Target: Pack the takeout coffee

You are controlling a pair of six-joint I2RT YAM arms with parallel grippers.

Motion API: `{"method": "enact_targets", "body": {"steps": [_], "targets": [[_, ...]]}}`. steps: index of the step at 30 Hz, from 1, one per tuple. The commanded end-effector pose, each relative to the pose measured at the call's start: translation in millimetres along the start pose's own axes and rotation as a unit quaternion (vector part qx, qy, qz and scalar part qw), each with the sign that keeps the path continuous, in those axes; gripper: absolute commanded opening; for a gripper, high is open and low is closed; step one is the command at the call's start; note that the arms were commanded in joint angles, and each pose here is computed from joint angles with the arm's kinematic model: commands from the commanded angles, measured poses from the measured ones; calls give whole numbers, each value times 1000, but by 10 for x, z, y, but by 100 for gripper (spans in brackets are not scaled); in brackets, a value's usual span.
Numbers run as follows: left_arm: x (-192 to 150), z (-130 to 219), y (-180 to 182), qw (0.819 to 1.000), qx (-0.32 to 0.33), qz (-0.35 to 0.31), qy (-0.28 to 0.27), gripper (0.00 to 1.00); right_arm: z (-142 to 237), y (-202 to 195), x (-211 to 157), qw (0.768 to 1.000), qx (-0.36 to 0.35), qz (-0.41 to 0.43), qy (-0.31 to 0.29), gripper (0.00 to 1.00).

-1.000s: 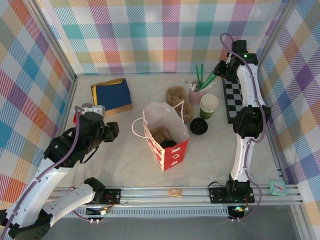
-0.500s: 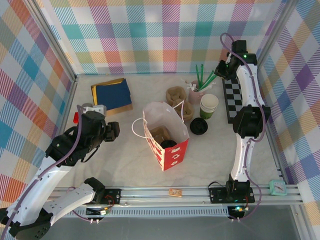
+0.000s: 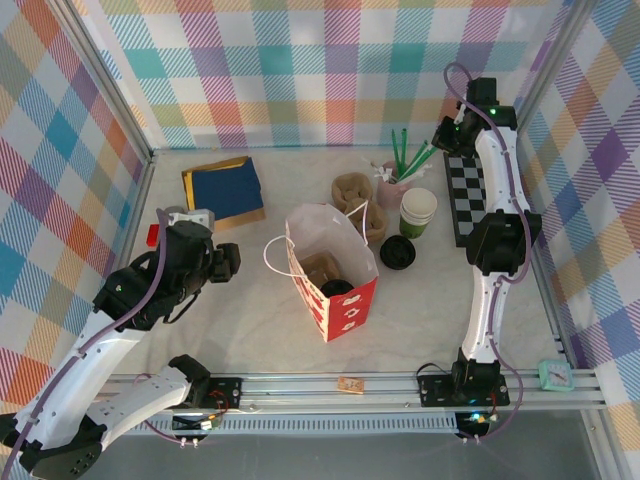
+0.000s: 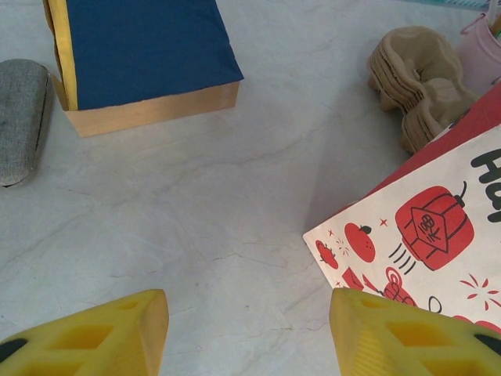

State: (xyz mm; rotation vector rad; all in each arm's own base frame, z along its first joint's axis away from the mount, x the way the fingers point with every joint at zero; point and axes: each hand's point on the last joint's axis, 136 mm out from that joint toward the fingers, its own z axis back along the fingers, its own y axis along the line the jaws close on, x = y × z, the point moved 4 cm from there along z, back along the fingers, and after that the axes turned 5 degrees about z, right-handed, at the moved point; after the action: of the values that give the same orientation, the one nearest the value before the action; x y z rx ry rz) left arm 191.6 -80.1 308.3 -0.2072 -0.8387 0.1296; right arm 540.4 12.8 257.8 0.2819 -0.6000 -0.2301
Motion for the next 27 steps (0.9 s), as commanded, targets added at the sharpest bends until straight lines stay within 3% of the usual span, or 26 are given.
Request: {"method": "enact_targets", "body": {"steps": [1, 5, 14, 27], "targets": [[107, 52, -43, 1000, -7, -3, -20, 57, -27, 10, 54, 1000, 13, 0, -6, 22], [118, 66, -43, 1000, -8, -2, -22, 57, -45, 6, 49, 1000, 14, -1, -4, 19], [111, 114, -4, 1000, -7, 0, -29, 57, 104, 20, 32, 1000, 6, 2, -16, 1], [194, 145, -76, 999, -20, 7, -33, 56, 606, 102, 59, 998, -11, 22, -59, 0]]}}
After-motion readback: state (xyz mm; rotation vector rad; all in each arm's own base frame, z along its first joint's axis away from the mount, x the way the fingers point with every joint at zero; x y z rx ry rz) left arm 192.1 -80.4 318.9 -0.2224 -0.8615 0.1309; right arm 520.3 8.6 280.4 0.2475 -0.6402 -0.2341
